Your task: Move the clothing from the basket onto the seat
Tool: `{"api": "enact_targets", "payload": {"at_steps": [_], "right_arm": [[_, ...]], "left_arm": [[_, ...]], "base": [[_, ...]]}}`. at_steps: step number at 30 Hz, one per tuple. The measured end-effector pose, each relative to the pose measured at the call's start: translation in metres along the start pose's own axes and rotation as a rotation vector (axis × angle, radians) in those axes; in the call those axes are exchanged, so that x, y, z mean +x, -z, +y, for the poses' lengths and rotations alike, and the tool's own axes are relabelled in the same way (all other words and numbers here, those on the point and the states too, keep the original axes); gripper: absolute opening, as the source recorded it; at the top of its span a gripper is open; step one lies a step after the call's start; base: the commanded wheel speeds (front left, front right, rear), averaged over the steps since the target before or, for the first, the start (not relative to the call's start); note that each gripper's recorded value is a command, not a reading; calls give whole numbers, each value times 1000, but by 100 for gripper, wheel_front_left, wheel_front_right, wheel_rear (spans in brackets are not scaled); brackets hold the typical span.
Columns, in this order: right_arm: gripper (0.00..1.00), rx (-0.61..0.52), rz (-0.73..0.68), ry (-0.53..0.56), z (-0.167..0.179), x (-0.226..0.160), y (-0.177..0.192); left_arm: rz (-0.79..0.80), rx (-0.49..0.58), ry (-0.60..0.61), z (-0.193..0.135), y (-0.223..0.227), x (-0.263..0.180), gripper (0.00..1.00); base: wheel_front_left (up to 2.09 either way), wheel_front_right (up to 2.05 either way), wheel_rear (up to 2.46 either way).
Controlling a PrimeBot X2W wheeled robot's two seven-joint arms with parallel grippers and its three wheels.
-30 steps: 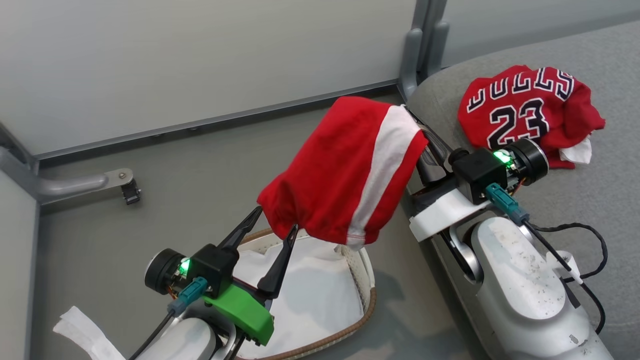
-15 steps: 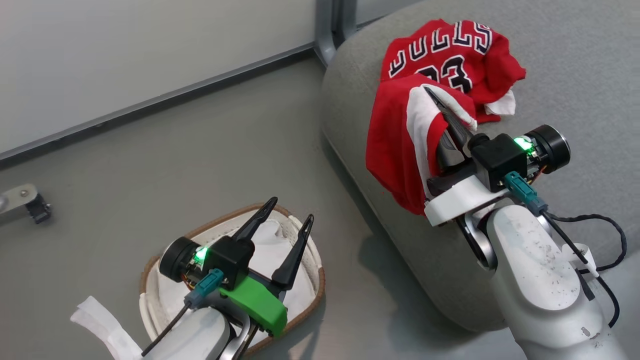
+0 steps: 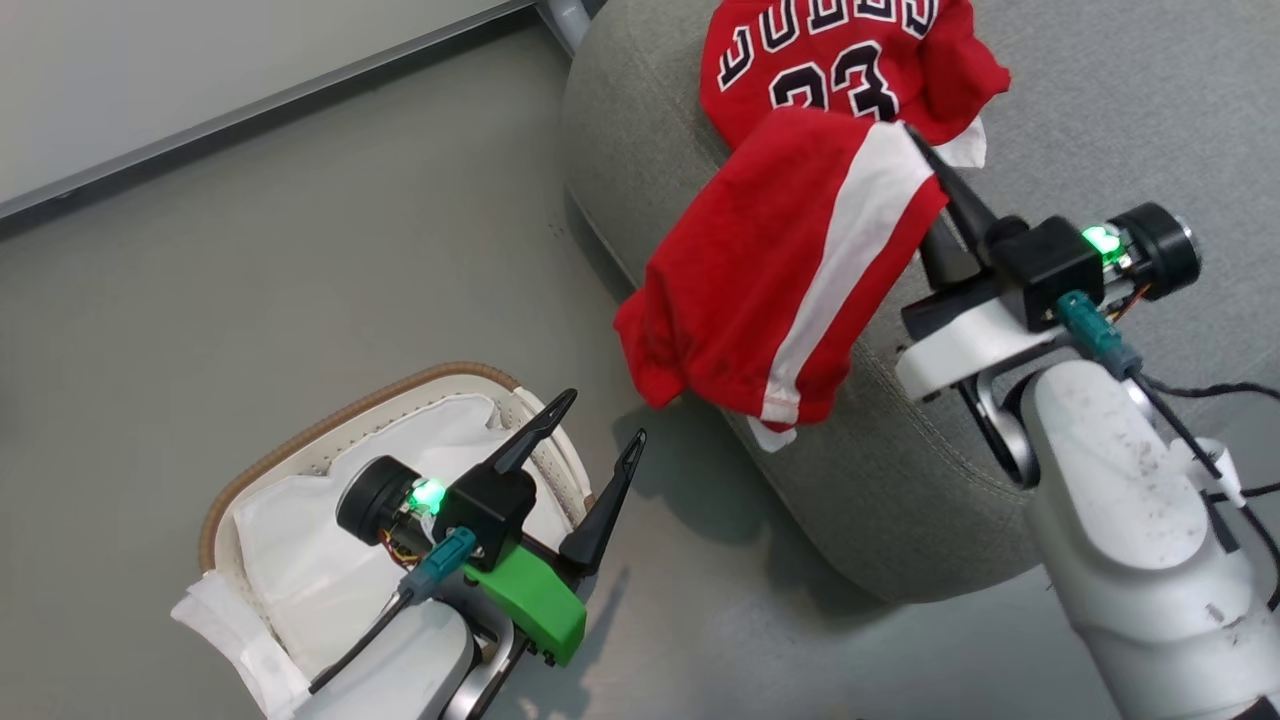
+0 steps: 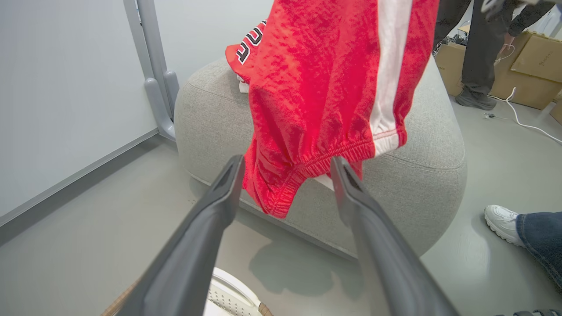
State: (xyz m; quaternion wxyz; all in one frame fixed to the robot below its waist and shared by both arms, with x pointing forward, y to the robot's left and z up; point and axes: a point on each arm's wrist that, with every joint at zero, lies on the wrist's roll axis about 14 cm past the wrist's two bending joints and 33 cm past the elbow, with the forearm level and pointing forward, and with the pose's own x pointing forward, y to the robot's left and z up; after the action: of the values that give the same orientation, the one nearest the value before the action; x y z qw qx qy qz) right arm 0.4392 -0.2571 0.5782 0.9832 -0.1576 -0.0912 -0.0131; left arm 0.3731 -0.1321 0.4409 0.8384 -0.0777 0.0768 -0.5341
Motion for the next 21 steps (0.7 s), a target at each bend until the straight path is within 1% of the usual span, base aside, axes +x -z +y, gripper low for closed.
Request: {"api": "enact_targets", "payload": {"at_steps": [5,9,11,13,15,17,19,21], "right_arm": [[0,-72,-41,-12,-17,32,-13],[0,-172,-95,9,-51,66,-37],[0,-211,-125,41,-72,82,-51],[0,-282,-148,88,-102,97,-70],[0,-354,-168,150,-133,107,-90],[0,-400,-182,217,-161,114,-106],[0,-427,-168,253,-176,120,-106],[0,-420,-128,277,-185,126,-91]], "left_arm": [[5,3,-40,13,3,-8,100],[8,4,-77,26,6,-15,100],[15,0,-96,33,10,-19,100],[21,1,-111,39,13,-23,100],[24,-2,-130,46,16,-27,100],[25,-4,-145,52,18,-29,100],[29,-12,-157,57,21,-31,100],[34,-16,-167,62,26,-34,100]], "base": [[0,0,0],[0,0,0],[0,0,0],[0,0,0],[0,0,0],[0,0,0],[0,0,0],[0,0,0]]}}
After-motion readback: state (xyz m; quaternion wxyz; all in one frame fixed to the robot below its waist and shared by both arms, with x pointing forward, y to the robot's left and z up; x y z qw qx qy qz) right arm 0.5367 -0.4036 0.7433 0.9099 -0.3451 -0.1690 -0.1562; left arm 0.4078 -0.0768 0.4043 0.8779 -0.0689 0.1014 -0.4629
